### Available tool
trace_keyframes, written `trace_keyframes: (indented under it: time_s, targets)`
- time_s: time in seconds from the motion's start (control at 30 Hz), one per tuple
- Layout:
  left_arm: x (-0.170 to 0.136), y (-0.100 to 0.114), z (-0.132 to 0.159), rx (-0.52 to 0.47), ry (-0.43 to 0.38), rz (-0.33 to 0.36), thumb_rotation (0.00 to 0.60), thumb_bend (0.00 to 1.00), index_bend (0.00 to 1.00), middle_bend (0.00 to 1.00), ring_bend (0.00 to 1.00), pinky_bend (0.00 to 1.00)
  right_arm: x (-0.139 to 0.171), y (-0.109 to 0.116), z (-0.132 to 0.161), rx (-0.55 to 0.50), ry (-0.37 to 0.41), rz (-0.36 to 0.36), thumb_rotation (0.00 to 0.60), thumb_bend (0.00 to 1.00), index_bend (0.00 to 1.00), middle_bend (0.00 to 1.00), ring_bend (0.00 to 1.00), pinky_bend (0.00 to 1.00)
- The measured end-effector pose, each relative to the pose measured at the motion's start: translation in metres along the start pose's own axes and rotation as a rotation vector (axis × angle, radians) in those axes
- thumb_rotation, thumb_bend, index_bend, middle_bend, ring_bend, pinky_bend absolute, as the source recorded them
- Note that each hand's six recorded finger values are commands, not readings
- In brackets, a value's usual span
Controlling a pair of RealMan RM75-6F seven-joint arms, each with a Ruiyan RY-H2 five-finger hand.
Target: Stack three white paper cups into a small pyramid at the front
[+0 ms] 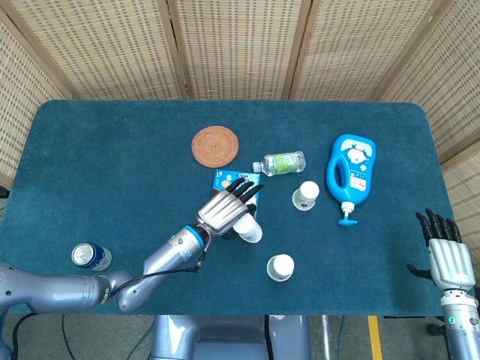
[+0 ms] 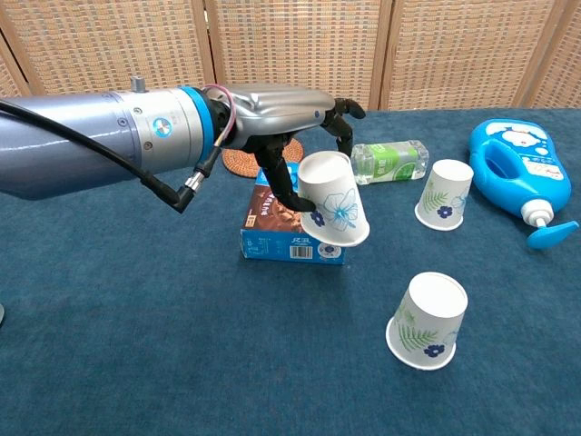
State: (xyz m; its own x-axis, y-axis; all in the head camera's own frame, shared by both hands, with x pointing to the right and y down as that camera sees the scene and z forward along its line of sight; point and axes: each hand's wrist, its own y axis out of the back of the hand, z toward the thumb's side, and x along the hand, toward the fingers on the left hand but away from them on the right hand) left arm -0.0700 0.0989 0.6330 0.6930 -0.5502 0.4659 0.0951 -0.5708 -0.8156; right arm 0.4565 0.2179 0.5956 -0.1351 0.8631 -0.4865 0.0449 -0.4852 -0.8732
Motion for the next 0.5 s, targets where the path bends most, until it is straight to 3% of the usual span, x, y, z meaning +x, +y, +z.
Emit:
trace_keyframes:
  time_s: [0.3,0.5]
  targets:
    - [0.024,-0.010,0.019,0.020,-0.010,-0.041,0.600,0.30,0.46,0.00,0.00,0.04,-0.002,0.001,-0.007,-0.019,-0.018,0.003,0.600,0.13,0.06,0.00,0.00,0.07]
    - [0.024,-0.015,0.031,0.044,-0.032,-0.078,0.600,0.30,0.46,0.00,0.00,0.04,-0.003,0.003,-0.012,-0.028,-0.026,0.001,0.600,0.13,0.06,0.00,0.00,0.07]
